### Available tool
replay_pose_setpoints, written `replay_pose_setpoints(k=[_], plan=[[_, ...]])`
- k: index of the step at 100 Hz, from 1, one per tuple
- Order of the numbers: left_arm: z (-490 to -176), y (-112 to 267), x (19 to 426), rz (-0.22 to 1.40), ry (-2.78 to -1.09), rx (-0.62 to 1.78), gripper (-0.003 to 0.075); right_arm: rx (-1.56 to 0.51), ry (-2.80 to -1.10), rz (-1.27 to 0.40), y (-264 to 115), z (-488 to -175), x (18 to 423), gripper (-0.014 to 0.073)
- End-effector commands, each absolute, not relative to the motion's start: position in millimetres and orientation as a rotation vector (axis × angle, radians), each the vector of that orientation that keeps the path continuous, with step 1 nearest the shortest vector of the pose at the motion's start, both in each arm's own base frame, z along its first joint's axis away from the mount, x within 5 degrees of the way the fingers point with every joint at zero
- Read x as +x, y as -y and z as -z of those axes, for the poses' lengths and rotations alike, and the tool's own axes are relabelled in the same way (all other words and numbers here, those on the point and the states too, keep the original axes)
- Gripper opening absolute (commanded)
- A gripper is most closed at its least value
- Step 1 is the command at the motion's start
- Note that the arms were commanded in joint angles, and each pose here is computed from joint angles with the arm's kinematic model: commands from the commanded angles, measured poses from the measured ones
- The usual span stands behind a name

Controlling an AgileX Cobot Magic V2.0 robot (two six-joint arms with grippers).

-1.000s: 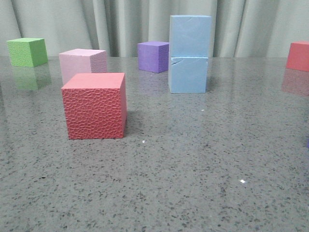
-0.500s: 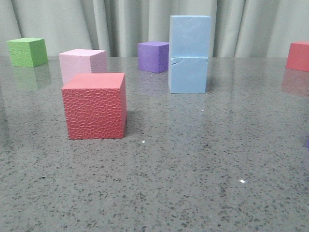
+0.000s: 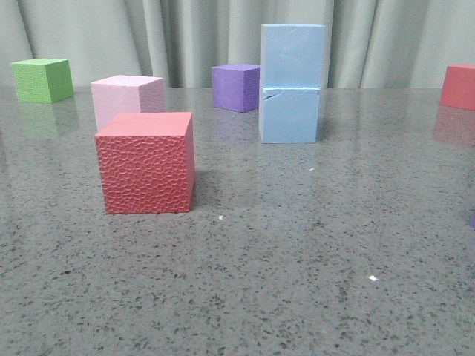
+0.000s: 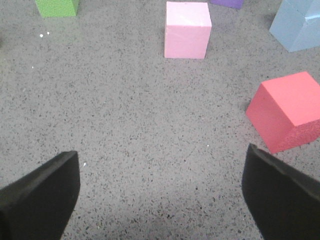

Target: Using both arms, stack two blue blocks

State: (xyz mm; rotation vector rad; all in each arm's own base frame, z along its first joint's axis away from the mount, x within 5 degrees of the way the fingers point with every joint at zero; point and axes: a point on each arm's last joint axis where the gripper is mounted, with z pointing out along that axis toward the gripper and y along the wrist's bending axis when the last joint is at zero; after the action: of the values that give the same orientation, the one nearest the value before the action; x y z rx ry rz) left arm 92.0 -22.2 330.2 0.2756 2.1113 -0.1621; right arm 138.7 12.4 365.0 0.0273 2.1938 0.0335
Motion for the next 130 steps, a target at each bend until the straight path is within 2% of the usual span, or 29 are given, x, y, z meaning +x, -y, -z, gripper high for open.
replay_pose_setpoints(k=[1,39,50,56,62,79,92,98,103,130], plan=[[-341.2,22.7,94.2,0.184,-2.039,0.238,0.0619,0.02,-2.108,-0.031,-11.3,-378.0,138.1,0.0646],[-341.2,22.7,94.2,0.184,-2.039,0.238,0.0619,0.02,-2.108,-0.031,-11.3,-378.0,138.1,0.0643],[-341.7,22.7,94.5,0.183,-2.032,0.236,0.0608,0.02,-2.108,-0.031,-11.3,-378.0,138.1,0.059],[-341.7,22.7,94.5,0.183,-2.032,0.236,0.0564,0.02,-2.108,-0.031,-11.3,-378.0,138.1,0.0532],[-341.9,22.7,94.5,0.183,-2.031,0.236,0.0505,0.02,-2.108,-0.031,-11.3,-378.0,138.1,0.0433],[-341.9,22.7,94.5,0.183,-2.031,0.236,0.0244,0.02,-2.108,-0.031,-11.3,-378.0,138.1,0.0168],[-341.9,22.7,94.5,0.183,-2.031,0.236,0.0059,0.021,-2.115,-0.03,-11.1,-377.4,137.7,0.001],[-342.0,22.7,94.6,0.183,-2.029,0.235,-0.0021,0.021,-2.115,-0.03,-11.1,-377.4,137.7,-0.0035],[-342.4,22.6,94.8,0.182,-2.024,0.234,-0.0019,0.021,-2.115,-0.03,-11.1,-377.4,137.7,-0.0074],[-342.4,22.6,94.8,0.182,-2.024,0.234,-0.0019,0.021,-2.115,-0.03,-11.1,-377.4,137.7,-0.0068]])
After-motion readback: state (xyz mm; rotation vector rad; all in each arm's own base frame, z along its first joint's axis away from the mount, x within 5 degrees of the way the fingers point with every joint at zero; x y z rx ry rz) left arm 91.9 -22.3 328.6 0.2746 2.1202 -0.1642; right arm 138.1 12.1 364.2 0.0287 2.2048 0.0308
